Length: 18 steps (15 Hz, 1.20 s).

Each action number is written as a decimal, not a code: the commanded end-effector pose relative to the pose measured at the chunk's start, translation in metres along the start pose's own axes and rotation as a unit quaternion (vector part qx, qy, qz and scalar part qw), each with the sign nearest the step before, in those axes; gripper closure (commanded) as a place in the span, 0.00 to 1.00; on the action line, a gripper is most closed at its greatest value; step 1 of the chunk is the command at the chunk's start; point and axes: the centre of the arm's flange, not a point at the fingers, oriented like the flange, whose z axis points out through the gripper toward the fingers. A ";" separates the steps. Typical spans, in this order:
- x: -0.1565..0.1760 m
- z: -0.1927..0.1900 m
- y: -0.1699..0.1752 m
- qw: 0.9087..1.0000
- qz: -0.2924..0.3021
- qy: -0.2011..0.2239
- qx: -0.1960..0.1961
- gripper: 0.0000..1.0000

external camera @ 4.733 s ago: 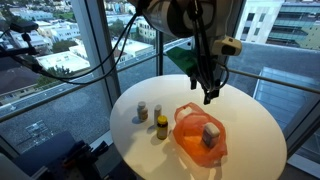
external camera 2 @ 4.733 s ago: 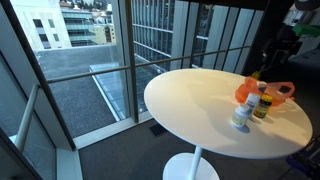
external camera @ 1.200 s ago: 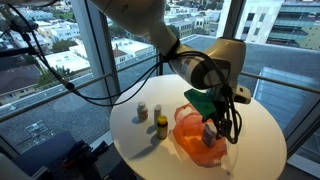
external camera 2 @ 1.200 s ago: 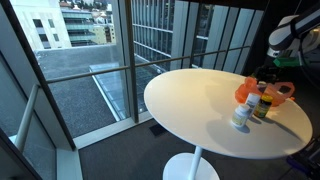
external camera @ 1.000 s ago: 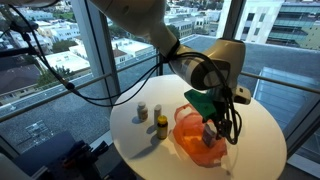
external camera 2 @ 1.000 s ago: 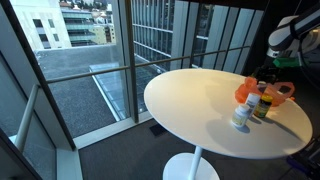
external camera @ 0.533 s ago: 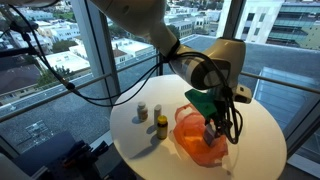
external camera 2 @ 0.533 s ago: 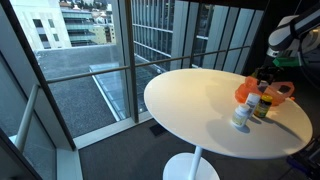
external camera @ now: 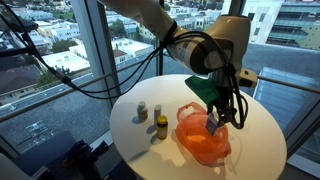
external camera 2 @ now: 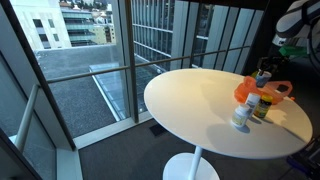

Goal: Take the box out of the carrier bag

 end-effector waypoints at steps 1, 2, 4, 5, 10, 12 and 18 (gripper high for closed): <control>-0.023 -0.034 0.000 1.000 -0.023 -0.006 0.006 0.58; -0.026 -0.040 -0.002 1.000 -0.027 -0.007 0.007 0.58; -0.034 -0.052 -0.006 0.999 -0.034 -0.005 0.009 0.58; -0.038 -0.058 -0.008 0.999 -0.039 -0.004 0.009 0.58; -0.066 -0.075 -0.015 0.998 -0.067 0.004 0.000 0.58; -0.077 -0.077 -0.014 0.997 -0.076 0.003 -0.006 0.58; -0.103 -0.076 -0.002 0.995 -0.094 -0.005 -0.028 0.58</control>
